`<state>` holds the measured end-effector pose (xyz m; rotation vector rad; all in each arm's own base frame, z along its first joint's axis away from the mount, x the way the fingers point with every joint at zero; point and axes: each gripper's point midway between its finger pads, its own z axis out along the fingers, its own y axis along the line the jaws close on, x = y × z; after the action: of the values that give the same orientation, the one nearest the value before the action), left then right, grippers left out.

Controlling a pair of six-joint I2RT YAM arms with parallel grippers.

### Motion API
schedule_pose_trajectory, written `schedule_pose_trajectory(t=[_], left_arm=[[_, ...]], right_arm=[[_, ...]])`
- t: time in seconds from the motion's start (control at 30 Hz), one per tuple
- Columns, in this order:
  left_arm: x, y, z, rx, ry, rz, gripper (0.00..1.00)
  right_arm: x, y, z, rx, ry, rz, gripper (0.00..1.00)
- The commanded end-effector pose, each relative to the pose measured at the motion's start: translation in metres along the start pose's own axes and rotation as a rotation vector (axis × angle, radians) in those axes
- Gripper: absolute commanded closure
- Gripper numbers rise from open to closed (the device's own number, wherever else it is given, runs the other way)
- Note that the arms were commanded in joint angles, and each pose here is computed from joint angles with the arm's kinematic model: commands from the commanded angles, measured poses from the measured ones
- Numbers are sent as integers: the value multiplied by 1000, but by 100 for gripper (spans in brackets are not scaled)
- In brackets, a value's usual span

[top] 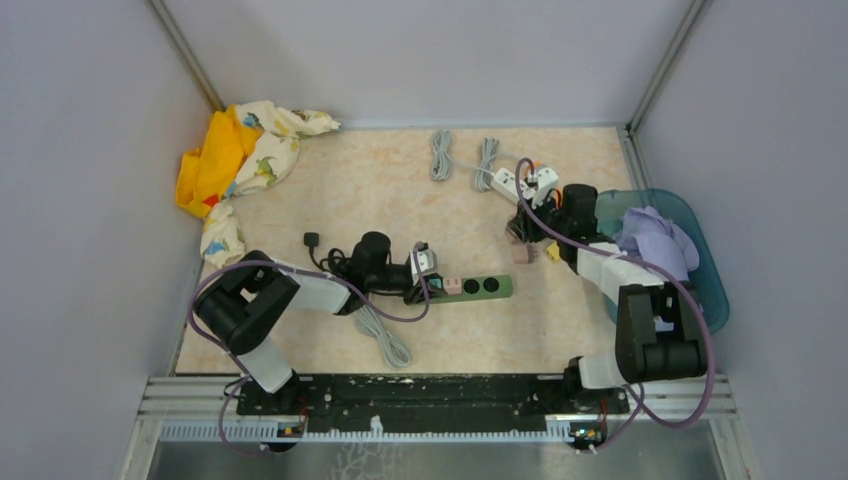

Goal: Pull the plug off the socket
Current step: Place the plug at the center of the board.

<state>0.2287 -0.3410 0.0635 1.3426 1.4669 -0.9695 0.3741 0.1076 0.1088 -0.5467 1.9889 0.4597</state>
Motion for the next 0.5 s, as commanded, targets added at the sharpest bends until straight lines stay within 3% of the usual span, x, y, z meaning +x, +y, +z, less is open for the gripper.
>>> schedule_pose_trajectory(t=[0.0, 0.23, 0.47], left_arm=[[5, -8, -4, 13, 11, -30, 99], [4, -8, -4, 13, 10, -28, 99], [4, -7, -4, 11, 9, -28, 99]], right_arm=[[-26, -8, 1, 21, -56, -13, 62], [-29, -8, 0, 20, -57, -16, 54], [-40, 5, -7, -48, -82, -73, 53]])
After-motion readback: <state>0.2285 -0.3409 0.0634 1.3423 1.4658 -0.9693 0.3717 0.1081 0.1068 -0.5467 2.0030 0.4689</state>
